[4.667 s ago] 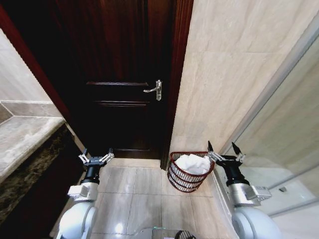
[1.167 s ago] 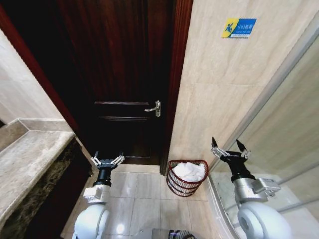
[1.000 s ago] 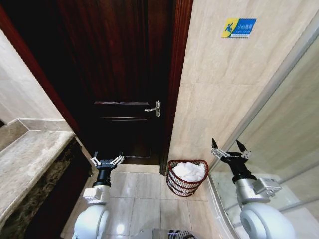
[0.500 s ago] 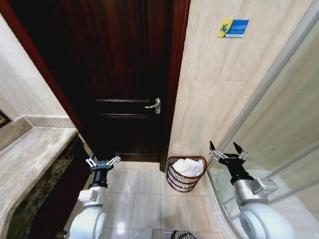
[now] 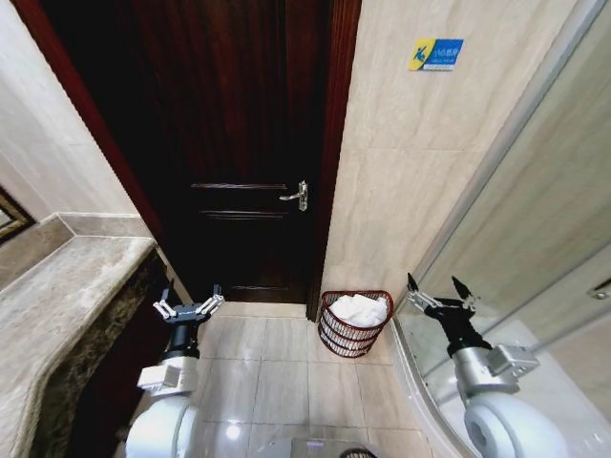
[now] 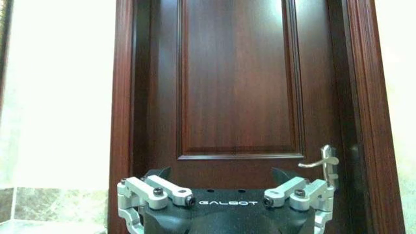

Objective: Discard the used towel into the hamper.

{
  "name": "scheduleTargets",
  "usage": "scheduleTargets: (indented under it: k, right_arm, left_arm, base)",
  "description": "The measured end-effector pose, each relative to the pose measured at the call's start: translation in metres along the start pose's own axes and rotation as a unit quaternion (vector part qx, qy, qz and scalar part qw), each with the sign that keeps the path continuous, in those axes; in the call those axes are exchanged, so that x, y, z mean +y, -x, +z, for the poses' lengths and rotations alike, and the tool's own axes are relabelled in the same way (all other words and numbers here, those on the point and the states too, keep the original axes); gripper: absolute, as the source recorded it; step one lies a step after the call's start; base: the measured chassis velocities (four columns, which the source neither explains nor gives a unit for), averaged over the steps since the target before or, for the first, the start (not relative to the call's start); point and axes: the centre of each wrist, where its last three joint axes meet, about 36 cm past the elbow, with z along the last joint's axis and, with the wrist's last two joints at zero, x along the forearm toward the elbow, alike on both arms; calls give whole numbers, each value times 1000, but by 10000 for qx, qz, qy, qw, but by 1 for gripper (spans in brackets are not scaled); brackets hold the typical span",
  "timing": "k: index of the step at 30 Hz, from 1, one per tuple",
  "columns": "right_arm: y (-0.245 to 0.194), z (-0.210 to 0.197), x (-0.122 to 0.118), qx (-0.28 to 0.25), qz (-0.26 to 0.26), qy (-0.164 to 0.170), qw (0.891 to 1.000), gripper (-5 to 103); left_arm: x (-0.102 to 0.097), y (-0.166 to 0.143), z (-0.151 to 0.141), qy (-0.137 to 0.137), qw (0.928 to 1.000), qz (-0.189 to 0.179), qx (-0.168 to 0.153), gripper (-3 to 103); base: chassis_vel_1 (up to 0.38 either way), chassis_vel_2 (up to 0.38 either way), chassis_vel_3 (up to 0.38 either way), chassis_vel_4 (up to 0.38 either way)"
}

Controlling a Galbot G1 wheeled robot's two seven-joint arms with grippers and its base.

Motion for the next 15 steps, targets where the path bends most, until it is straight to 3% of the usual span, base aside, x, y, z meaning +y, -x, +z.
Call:
scheduleTargets:
  k: [15]
  right_arm:
    - [-6, -3, 22, 102, -79, 92, 9999, 100]
  left_arm:
    - [-3, -6, -12, -1, 9998, 152, -111, 100]
  base:
    - [70, -70, -65, 66]
